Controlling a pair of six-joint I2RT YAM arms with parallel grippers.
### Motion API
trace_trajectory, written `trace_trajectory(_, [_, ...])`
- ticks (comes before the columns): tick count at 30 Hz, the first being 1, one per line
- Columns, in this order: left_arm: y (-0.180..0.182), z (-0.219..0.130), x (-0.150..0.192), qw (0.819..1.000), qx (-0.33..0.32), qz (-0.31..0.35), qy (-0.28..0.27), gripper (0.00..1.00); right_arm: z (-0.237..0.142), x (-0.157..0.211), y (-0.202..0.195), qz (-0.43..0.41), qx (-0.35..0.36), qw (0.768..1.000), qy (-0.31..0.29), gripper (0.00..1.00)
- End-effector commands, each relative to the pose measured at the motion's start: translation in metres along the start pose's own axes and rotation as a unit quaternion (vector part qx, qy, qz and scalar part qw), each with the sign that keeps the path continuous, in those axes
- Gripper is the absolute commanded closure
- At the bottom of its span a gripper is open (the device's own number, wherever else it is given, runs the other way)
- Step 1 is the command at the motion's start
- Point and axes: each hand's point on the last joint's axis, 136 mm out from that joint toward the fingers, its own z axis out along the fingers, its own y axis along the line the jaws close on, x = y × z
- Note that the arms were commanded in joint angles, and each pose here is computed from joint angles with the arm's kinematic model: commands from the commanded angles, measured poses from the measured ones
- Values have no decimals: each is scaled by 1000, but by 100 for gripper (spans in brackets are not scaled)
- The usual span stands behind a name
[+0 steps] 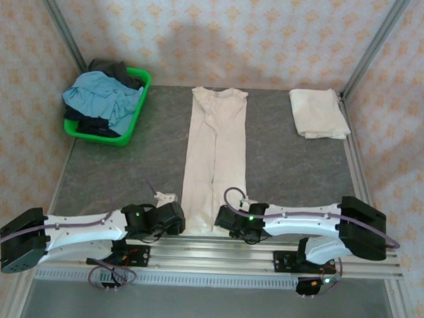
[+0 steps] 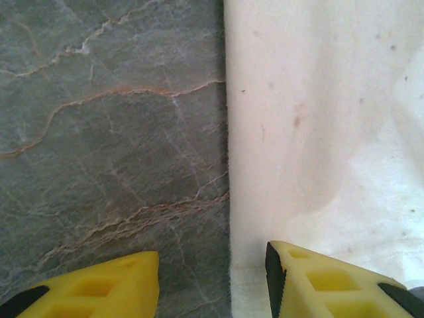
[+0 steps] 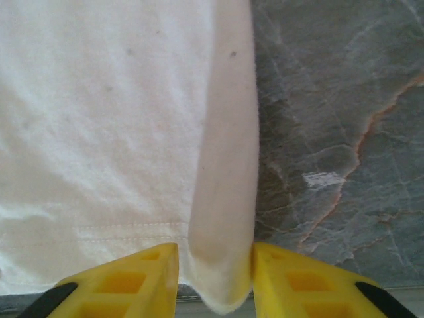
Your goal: Fold and stack the t-shirts
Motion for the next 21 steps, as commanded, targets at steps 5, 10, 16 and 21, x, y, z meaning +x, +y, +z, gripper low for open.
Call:
trace_trajectory(5, [-53, 2, 24, 993, 104, 11, 48, 53, 6, -5, -21, 18, -4, 999, -29, 54])
trace_trajectory(10, [-60, -4, 26, 993, 104, 17, 46, 55, 9, -6, -17, 14, -11, 999, -34, 52])
trace_trajectory(16, [-57, -12, 20, 993, 113, -1, 28, 63, 5, -13, -5, 7, -22, 999, -49, 58])
trace_trajectory(21, [-57, -21, 17, 992, 122, -2, 19, 59, 4, -16, -3, 5, -24, 998, -56, 65])
